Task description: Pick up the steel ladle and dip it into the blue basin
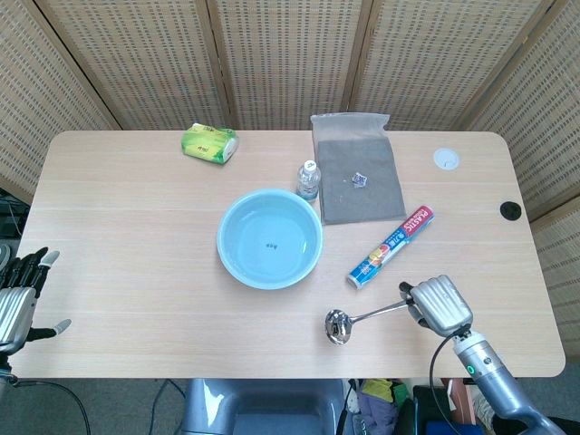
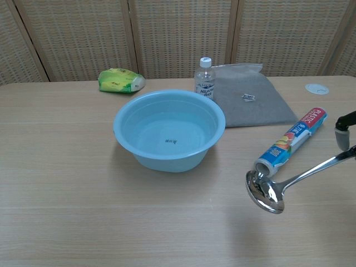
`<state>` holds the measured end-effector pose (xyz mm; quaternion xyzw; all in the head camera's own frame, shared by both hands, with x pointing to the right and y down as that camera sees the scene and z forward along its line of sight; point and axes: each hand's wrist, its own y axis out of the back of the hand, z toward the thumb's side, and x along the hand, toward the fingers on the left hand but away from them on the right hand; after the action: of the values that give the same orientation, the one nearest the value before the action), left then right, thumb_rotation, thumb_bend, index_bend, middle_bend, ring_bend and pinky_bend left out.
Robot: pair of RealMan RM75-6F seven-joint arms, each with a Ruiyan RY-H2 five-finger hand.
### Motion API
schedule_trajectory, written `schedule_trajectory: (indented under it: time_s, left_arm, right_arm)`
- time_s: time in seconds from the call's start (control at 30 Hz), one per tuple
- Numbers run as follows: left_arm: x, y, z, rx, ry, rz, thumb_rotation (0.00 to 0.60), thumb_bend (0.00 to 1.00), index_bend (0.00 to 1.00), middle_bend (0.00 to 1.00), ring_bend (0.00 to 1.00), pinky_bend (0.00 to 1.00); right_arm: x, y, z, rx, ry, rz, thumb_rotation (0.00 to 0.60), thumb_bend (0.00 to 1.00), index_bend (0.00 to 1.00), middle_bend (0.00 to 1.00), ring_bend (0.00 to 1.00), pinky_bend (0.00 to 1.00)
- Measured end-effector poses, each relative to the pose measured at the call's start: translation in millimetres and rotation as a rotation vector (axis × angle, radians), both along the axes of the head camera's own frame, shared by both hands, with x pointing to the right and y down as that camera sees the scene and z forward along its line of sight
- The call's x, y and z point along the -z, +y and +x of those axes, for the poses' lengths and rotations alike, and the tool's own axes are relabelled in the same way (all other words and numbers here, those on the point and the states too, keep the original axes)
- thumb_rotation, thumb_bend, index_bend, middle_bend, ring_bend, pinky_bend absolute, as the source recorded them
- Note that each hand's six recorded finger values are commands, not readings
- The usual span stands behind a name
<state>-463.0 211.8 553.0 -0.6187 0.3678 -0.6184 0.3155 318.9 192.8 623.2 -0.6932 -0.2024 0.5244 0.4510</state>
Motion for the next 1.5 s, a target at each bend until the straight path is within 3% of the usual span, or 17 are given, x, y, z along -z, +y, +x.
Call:
schedule_trajectory:
  time_s: [0.17, 0.43, 0.7, 0.97, 1.2, 1.5]
  left_arm:
    - [0, 0, 0, 0.003, 0.002, -0.002, 0.600, 0.00, 0.00, 0.00, 0.00, 0.00]
    - [1, -2, 0, 0.006, 0.015, -0.003, 0.600, 0.00, 0.00, 0.00, 0.00, 0.00]
    - [-1, -5, -2, 0.008, 0.020, -0.009, 0.600, 0.00, 0.00, 0.00, 0.00, 0.00]
    - [-4, -7, -7, 0.025, 0.020, -0.019, 0.600, 0.00, 0.00, 0.00, 0.00, 0.00]
    - [-8, -10, -12, 0.042, 0.018, -0.036, 0.600, 0.00, 0.00, 0.00, 0.00, 0.00]
    - [-14, -13, -19, 0.067, 0.013, -0.052, 0.600, 0.00, 0.00, 0.00, 0.00, 0.00]
  right_arm:
    - [21, -13, 9, -0.019, -0.006, 0.039, 0.600, 0.69, 0.79, 0.92, 0.94, 1.00]
    - [63, -69, -5, -0.059, -0.034, 0.167, 0.600, 0.70, 0.80, 0.93, 0.94, 1.00]
    - [74, -121, -37, -0.072, 0.103, 0.255, 0.600, 0.70, 0.80, 0.93, 0.94, 1.00]
    - [55, -154, -97, -0.066, 0.218, 0.225, 0.600, 0.70, 0.80, 0.93, 0.94, 1.00]
    - [18, -162, -165, -0.058, 0.286, 0.174, 0.600, 0.70, 0.80, 0.93, 0.94, 1.00]
    - [-23, -162, -201, -0.058, 0.365, 0.158, 0.600, 0.70, 0.80, 0.93, 0.94, 1.00]
